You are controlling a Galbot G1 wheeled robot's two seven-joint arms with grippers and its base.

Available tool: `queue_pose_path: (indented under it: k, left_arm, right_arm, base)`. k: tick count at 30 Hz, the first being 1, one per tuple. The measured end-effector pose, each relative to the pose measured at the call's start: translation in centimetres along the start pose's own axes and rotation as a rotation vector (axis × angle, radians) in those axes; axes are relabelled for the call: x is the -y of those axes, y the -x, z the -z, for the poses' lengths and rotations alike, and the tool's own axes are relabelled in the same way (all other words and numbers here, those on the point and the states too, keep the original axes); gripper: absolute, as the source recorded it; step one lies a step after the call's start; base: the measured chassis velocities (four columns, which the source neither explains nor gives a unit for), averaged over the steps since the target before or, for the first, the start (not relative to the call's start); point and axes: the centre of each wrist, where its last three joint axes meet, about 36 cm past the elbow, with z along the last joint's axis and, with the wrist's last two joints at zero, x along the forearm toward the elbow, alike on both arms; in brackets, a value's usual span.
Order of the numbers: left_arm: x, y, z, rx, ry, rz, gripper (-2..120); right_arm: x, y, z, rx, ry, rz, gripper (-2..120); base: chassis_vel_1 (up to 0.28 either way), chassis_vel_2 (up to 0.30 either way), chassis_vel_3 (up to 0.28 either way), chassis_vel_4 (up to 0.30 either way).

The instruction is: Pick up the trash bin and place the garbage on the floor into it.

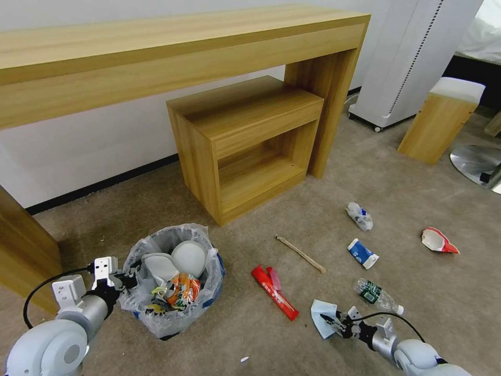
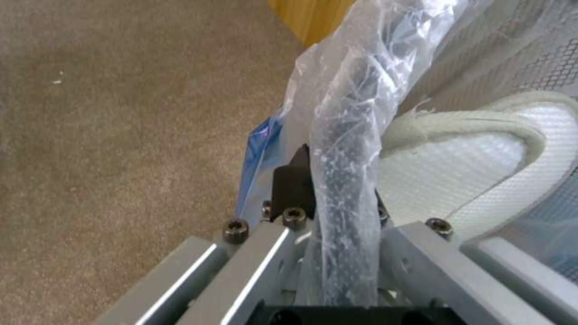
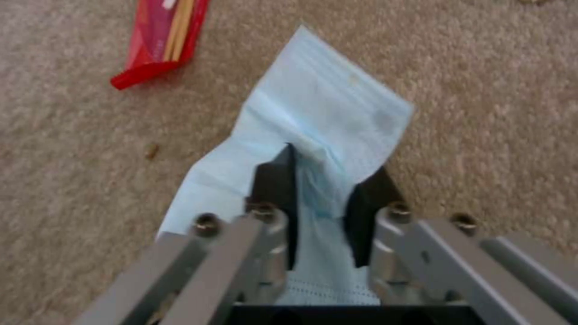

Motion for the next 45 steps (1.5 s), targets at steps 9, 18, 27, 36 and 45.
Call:
queue_pose_path:
  k: [9, 18, 27, 36, 45]
  left_arm:
    - [0.0, 0.0, -0.2, -0.003, 0.003, 0.0, 0]
    - [-0.1, 0.0, -0.3, -0.009, 0.009, 0.001, 0]
    - [0.1, 0.0, -0.6, -0.014, 0.015, -0.004, 0]
    - [0.4, -0.1, -0.7, -0.019, 0.021, -0.012, 0]
    - [0.7, -0.1, -0.7, -0.017, 0.017, -0.017, 0]
  right_arm:
    - [0.0, -0.6, 0.2, 0.064, 0.001, 0.022, 0]
    - [-0.3, -0.8, 3.1, 0.264, 0.05, 0.075, 0]
    - [-1.0, -1.5, 15.2, 0.578, 0.039, 0.212, 0]
    - [-5.5, -0.9, 25.6, 0.723, -0.015, 0.438, 0]
    - [-10.2, 0.9, 33.1, 0.715, -0.064, 0.631, 0]
  base:
    - [0.0, 0.0, 0.0, 0.0]
    - [0.0, 0.0, 0.0, 0.0]
    - [0.0, 0.0, 0.0, 0.0]
    - [0.0, 0.0, 0.0, 0.0]
    - [0.0, 0.0, 0.0, 0.0]
